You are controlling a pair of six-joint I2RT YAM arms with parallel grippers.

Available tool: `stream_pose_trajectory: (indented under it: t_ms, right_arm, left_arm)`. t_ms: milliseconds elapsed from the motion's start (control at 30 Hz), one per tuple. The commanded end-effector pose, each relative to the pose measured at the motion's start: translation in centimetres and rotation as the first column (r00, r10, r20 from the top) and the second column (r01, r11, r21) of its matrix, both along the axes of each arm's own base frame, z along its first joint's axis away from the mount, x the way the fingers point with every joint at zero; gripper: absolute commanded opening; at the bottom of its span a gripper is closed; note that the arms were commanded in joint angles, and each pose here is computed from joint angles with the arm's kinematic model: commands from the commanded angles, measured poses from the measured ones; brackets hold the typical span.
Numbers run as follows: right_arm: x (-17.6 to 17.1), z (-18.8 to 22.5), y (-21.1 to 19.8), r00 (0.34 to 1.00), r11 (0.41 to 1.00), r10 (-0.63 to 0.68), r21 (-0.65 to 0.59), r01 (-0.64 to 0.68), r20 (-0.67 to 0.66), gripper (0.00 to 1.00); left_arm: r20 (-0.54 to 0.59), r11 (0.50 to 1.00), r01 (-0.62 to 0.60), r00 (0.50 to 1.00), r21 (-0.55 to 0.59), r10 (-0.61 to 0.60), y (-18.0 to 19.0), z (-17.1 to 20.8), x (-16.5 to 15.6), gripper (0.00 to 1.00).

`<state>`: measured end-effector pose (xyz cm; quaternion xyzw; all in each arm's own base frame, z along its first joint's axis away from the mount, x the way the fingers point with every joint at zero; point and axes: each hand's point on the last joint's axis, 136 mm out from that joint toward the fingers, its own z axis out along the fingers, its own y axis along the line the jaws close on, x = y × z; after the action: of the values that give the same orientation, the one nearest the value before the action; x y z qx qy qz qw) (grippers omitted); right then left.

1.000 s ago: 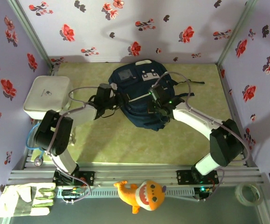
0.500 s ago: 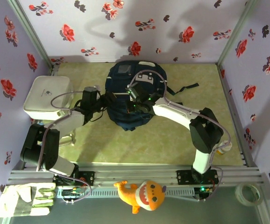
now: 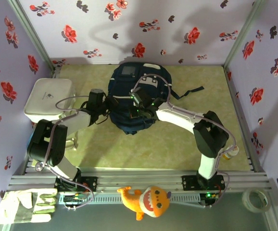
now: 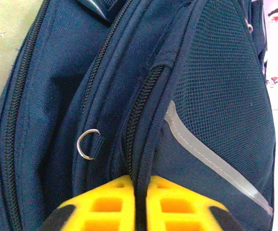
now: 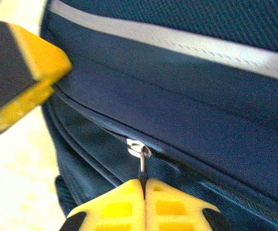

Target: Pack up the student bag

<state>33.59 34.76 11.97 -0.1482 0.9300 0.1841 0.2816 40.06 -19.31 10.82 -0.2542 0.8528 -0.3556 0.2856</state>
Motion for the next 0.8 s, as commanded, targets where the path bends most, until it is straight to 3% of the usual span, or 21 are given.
stream_pose_trajectory:
  t_ms: [0,167,300,533,767]
  right_arm:
    - [-0.1,1.0,-4.0,0.991,0.988,-0.117,-0.091,0.123,0.072,0.0]
    - [-1.1,0.2,-9.4,0.971,0.947,-0.213,-0.223,0.233,0.109,0.0]
    - [-1.3,-0.2,-12.0,0.958,0.928,-0.268,-0.24,0.286,0.103,0.0]
    - [-1.7,-0.5,-8.3,0.996,0.986,-0.087,-0.139,0.089,0.02,0.03]
    - [-0.7,-1.1,-8.1,0.995,0.976,-0.098,-0.192,0.101,0.026,0.17]
  left_arm:
    - [0.084,0.998,-0.035,0.996,0.044,0.032,0.8,2.1,1.2,0.01]
    - [0.089,0.997,-0.012,0.996,0.073,0.005,0.9,2.4,0.8,0.0]
    - [0.088,0.996,0.002,0.996,0.091,-0.01,1.2,2.6,0.5,0.0]
    - [0.078,0.996,0.071,0.994,0.057,-0.076,0.0,3.0,0.0,0.0]
    - [0.08,0.995,0.089,0.993,0.038,-0.091,-0.4,3.4,-0.1,0.0]
